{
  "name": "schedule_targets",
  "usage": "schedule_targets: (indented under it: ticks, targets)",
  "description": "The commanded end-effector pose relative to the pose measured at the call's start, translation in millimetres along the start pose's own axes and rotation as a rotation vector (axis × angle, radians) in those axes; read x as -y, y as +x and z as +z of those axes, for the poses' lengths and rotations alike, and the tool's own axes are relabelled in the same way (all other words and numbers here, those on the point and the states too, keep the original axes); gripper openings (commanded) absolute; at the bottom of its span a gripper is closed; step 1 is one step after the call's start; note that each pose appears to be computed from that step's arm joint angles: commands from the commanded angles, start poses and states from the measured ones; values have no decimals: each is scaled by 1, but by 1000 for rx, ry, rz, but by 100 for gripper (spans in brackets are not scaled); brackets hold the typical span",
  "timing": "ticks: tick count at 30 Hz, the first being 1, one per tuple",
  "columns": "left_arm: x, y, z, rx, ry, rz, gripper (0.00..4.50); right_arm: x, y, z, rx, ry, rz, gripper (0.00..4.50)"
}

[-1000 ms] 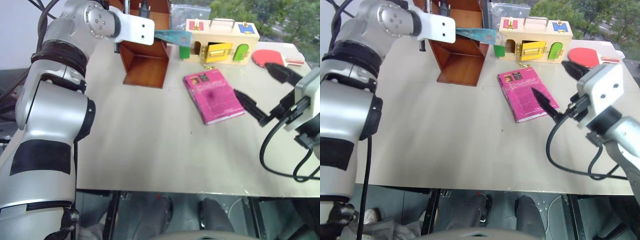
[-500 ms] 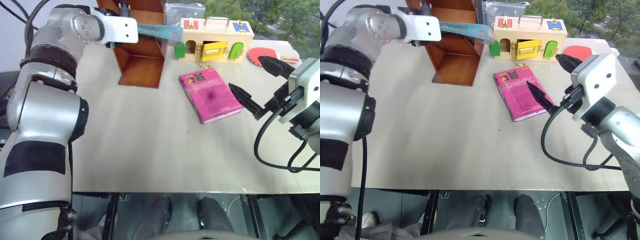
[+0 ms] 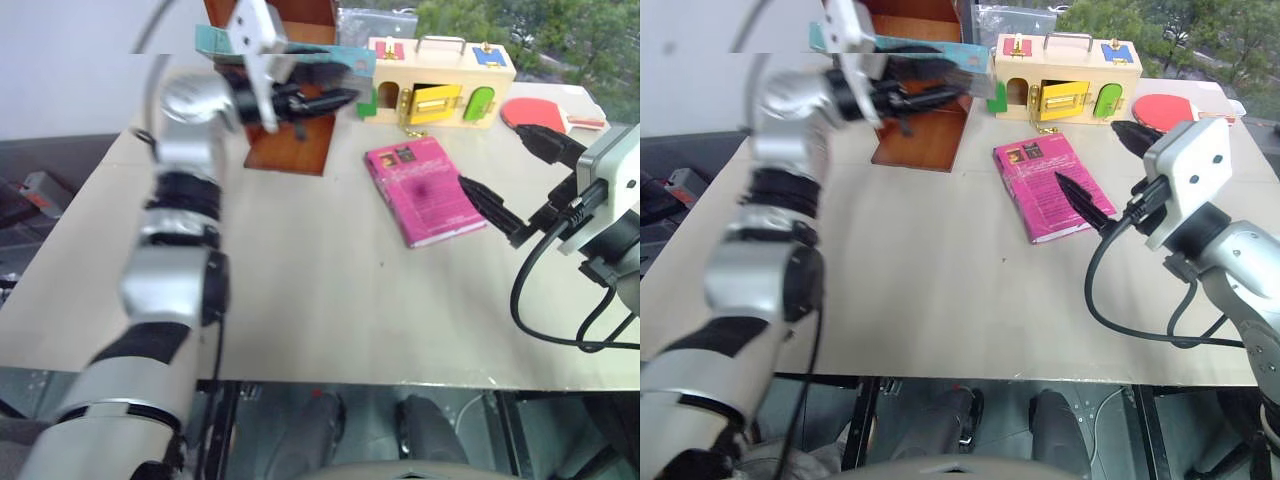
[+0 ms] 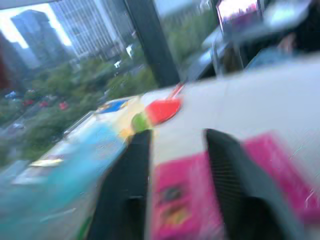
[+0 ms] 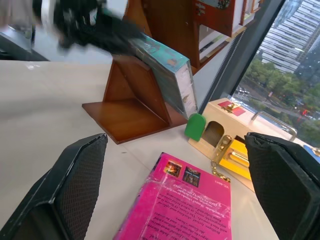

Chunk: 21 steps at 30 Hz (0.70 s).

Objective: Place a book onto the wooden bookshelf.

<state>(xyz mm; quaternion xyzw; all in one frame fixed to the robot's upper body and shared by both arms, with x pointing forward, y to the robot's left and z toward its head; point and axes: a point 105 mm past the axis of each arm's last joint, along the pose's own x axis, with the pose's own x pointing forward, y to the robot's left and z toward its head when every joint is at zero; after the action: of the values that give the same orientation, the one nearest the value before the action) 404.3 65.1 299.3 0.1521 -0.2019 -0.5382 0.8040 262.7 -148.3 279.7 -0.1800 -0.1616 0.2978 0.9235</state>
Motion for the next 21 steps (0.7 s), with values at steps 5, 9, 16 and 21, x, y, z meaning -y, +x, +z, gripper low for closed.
schedule_targets:
  ticks: [5,9,16,21]
  targets:
    - [7,81,-12,50,38,517,19,4,-8,16,23,-51,-55,450]
    - [-15,80,-13,-29,139,856,19,1,-11,16,12,-54,-71,450]
    - [-50,37,-18,-66,106,1159,19,0,-16,17,4,-54,-105,450]
    - [-15,67,-33,11,-35,765,19,0,-15,13,-3,-42,-110,450]
